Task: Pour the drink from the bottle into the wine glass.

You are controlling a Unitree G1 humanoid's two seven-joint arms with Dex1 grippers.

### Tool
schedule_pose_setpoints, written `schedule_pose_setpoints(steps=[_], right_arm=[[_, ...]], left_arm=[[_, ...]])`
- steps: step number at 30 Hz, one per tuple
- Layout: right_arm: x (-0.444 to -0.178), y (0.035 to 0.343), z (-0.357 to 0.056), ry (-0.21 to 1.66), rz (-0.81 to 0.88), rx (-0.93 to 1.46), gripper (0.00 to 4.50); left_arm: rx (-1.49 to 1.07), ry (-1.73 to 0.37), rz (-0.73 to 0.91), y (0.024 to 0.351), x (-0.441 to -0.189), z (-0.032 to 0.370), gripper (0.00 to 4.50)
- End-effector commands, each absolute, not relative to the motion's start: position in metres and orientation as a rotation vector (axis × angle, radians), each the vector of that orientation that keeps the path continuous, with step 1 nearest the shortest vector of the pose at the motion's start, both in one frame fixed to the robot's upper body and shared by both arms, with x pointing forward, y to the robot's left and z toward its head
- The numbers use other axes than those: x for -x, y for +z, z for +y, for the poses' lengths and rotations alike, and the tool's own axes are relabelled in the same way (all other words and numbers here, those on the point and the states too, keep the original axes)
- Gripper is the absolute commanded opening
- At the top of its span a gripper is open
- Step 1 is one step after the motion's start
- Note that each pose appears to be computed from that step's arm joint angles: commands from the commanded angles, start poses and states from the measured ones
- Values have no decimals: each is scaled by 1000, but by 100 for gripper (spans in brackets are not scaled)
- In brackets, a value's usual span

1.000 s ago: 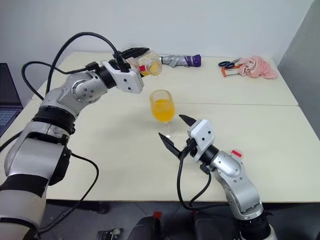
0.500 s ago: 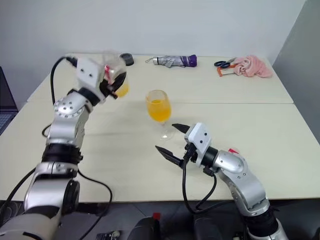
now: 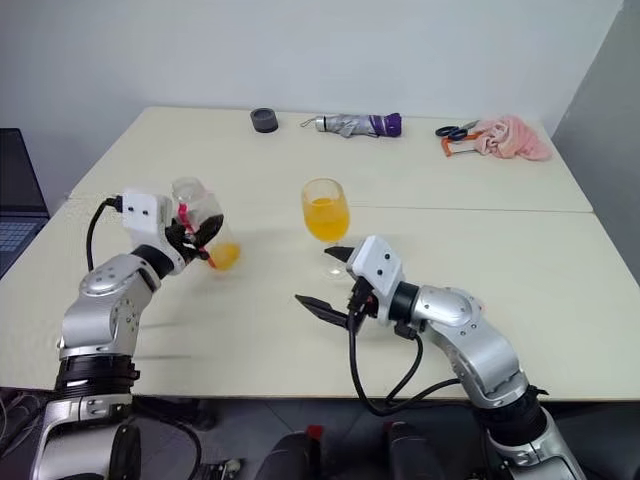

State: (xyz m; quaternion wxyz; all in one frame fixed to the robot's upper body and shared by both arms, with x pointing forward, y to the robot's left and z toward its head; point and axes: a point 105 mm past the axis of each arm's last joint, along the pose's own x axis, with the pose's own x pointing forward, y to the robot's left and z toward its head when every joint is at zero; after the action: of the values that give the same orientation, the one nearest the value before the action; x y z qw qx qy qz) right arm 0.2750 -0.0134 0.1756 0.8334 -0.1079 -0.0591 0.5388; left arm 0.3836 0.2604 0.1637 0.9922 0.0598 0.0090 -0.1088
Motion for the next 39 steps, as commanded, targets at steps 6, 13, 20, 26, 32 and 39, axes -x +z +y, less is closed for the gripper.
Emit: schedule_pose_setpoints(steps=[6, 13, 20, 26, 32, 39], right_arm=[[-264, 187, -3, 1217, -184, 233, 450], [-268, 186, -6, 1203, -174, 249, 450], [-268, 183, -9, 1203, -160, 253, 450], [-267, 171, -20, 1197, -140, 282, 450], [-272, 149, -44, 1100, -92, 271, 450], [-282, 120, -80, 853, -82, 145, 450]], left_arm=[[-86, -138, 36, 154, -382, 281, 187], [-89, -142, 7, 157, -384, 277, 348], [-114, -158, -17, 156, -379, 272, 448], [-143, -148, -23, 151, -372, 273, 448], [-172, -141, -16, 141, -361, 274, 448], [-93, -78, 52, 116, -335, 279, 448]])
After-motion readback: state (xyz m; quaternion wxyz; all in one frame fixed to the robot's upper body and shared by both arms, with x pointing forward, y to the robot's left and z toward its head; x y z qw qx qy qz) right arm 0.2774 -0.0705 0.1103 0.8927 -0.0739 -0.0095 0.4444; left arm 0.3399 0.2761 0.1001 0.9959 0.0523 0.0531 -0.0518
